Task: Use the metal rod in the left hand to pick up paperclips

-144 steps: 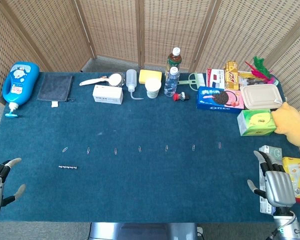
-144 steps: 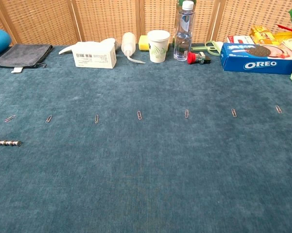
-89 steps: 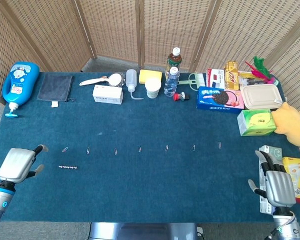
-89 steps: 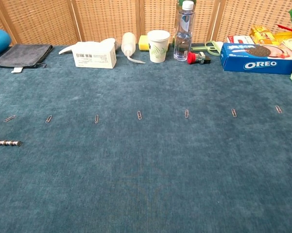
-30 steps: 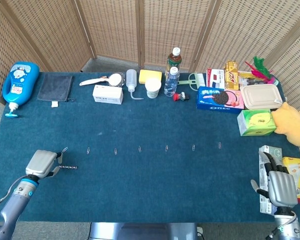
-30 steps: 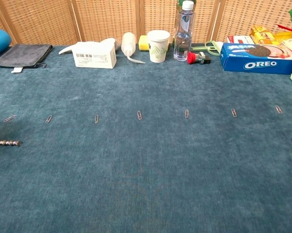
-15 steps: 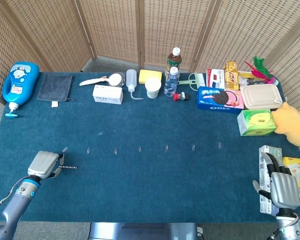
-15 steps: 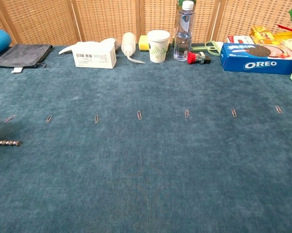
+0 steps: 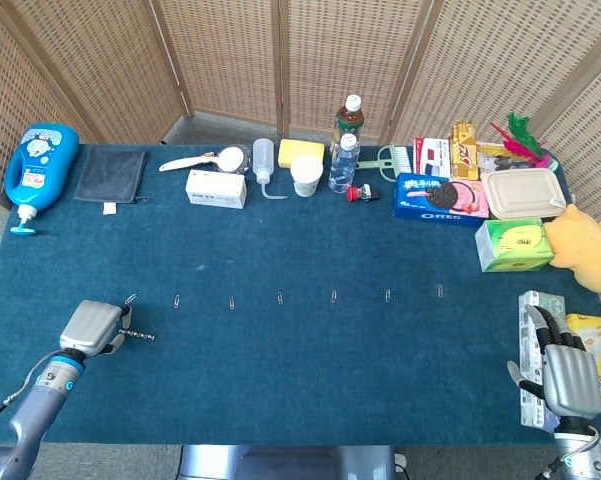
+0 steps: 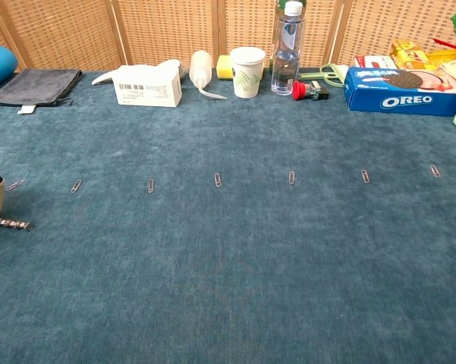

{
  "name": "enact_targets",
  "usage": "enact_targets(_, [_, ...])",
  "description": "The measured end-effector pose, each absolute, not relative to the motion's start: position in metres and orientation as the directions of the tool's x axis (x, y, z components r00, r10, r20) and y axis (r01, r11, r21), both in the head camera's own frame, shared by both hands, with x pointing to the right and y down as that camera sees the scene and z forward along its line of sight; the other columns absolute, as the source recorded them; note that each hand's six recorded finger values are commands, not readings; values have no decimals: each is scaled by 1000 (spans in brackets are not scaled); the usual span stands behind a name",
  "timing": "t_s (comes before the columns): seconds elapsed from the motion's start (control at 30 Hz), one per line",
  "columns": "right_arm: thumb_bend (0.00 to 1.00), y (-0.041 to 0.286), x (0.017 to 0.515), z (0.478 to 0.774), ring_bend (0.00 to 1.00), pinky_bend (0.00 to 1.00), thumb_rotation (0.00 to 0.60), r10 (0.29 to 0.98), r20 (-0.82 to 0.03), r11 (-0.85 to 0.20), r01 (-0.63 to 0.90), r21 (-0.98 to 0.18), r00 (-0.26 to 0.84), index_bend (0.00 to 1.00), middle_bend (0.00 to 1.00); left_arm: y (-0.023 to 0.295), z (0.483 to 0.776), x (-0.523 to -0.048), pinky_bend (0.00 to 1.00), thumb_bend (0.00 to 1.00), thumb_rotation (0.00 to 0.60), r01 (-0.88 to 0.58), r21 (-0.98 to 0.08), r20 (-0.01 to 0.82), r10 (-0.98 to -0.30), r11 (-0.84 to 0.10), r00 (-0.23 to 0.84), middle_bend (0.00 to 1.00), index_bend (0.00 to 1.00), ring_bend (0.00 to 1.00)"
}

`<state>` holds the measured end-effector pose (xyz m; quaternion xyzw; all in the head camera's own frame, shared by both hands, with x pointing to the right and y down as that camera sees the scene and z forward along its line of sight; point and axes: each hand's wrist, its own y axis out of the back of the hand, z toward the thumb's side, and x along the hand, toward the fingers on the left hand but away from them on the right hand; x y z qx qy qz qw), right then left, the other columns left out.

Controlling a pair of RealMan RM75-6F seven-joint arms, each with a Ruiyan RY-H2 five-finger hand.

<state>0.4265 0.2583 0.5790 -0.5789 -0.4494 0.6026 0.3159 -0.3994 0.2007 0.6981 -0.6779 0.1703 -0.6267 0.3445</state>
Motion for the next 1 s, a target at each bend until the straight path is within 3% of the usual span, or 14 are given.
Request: enact_targets(1.0, [274,263,433,578,146,260,600,901,-409,-386,161,-908,-145,102,177,203,703,-392,1000,651,600,273,-644,763,-628,-715,155,1000,563,1000])
